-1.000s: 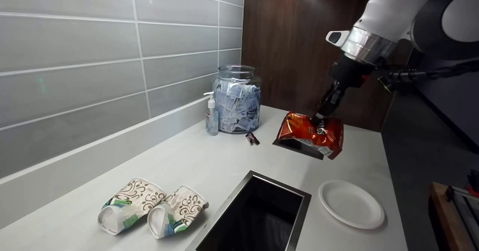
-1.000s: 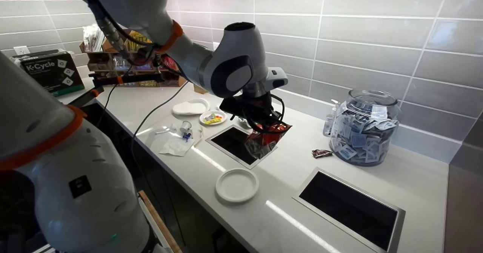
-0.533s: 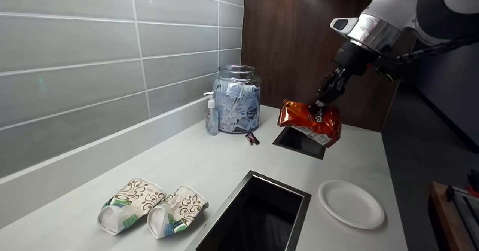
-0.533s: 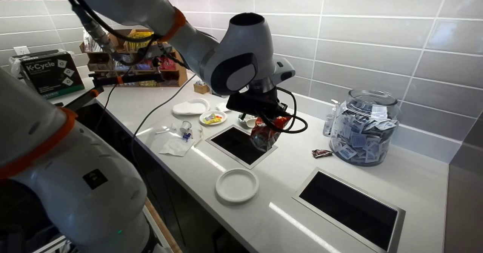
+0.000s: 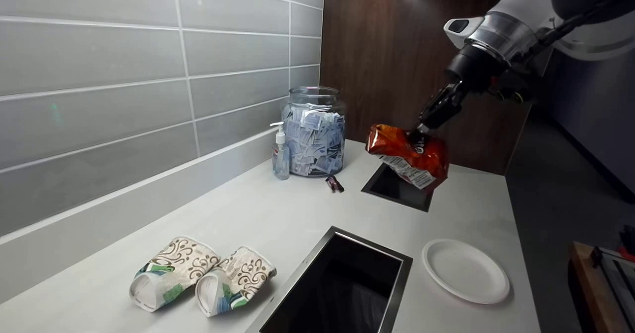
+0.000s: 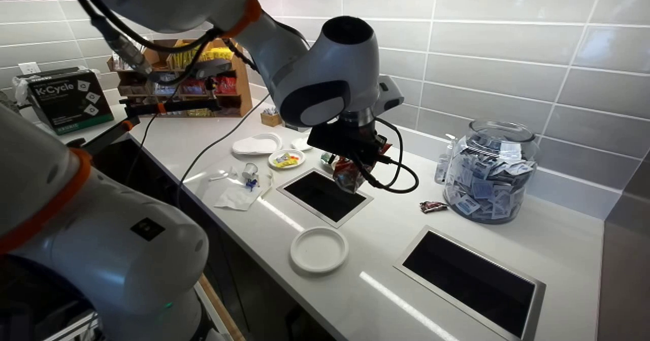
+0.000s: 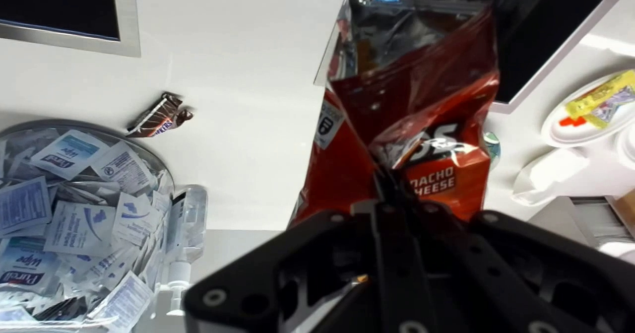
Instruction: Pour the contents in the orange packet onto the white plate then throw the packet in the trash chute on the left.
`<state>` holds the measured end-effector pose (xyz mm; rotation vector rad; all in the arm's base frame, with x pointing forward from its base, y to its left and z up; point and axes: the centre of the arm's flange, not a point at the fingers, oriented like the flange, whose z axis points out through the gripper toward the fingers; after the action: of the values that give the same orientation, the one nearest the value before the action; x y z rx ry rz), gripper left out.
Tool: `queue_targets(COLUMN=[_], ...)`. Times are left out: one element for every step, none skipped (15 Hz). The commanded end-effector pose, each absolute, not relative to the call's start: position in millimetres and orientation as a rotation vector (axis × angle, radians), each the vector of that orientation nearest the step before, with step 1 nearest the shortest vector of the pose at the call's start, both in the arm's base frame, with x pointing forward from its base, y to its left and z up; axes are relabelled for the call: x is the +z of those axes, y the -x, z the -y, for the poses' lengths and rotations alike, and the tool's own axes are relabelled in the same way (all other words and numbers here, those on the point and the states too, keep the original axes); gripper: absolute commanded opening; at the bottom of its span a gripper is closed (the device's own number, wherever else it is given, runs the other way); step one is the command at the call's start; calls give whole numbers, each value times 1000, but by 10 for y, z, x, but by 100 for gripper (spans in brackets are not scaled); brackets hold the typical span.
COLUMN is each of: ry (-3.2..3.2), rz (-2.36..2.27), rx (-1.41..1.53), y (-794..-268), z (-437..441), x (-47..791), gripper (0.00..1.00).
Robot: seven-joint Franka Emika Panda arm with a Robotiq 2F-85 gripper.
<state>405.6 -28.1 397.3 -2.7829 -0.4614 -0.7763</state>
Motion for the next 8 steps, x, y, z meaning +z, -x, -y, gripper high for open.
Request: queue_targets(ry=[2694,2678,2662,2635,2611,2591,2568,2547], rz=[426,420,404,410,418,435,450,462], rx=[-794,-797,-800,-814,-828,-843,-855,-857], y=[-3619,-3607,-3591,-3578,-3561,-3550,-3537,-3525], z=[323,351,399,435,479,508,539,576], x=[3745,3732,3716,3703,3675,3655,3628,3591], gripper=[0,0,0,0,0,0,0,0])
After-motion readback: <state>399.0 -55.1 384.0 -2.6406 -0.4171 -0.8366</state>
